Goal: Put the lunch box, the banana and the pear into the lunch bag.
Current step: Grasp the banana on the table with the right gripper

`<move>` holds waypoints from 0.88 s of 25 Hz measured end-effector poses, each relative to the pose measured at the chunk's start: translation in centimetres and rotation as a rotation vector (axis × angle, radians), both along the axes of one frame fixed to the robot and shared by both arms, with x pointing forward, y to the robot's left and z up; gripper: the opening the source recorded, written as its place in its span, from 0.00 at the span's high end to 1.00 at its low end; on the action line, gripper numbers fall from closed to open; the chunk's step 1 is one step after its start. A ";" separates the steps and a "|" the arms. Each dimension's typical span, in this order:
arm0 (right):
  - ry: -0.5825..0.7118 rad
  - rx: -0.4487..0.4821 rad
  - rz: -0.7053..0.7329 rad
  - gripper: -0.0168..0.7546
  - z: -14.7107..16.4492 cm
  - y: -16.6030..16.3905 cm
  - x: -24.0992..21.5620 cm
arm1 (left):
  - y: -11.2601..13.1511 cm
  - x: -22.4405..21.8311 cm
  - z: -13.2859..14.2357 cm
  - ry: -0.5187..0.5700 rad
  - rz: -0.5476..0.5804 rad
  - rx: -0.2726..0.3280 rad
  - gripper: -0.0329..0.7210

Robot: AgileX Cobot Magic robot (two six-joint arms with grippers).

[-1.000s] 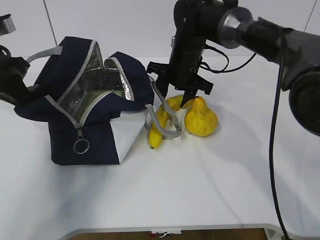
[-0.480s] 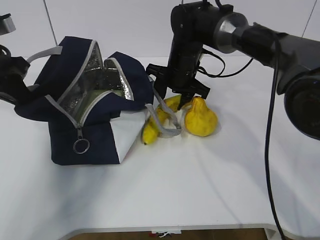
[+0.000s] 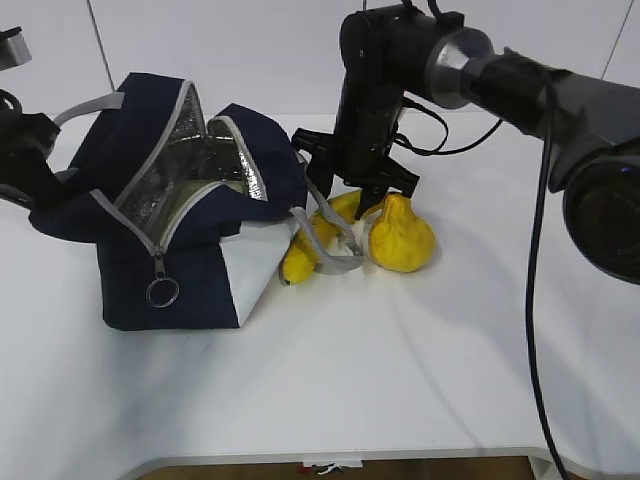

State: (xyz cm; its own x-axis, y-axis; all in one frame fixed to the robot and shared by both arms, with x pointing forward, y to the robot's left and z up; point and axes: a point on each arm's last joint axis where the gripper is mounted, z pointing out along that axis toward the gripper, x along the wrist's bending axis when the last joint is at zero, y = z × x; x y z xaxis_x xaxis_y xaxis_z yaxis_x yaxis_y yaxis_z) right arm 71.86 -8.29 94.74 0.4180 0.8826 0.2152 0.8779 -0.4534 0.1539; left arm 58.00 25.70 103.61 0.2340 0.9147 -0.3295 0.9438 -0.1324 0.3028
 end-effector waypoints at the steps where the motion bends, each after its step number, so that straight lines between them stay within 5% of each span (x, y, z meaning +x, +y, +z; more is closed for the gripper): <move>1: 0.000 0.000 0.000 0.41 0.0 0.0 0.0 | 0.0 0.0 0.0 0.000 0.000 0.000 0.97; 12: -0.001 -0.002 0.027 0.42 -0.1 0.1 0.0 | 0.0 0.0 0.0 -0.002 0.001 0.000 0.97; 22: -0.018 -0.002 0.056 0.64 0.2 0.1 0.1 | 0.0 0.0 0.0 -0.004 0.002 -0.001 0.97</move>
State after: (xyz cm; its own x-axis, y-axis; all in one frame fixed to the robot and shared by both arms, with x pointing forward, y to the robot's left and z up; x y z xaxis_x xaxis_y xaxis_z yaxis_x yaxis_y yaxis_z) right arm 72.00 -8.16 94.89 0.3640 0.9049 0.2205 0.8990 -0.4032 0.1708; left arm 58.03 25.69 103.62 0.2332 0.9148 -0.3297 0.9429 -0.1298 0.3066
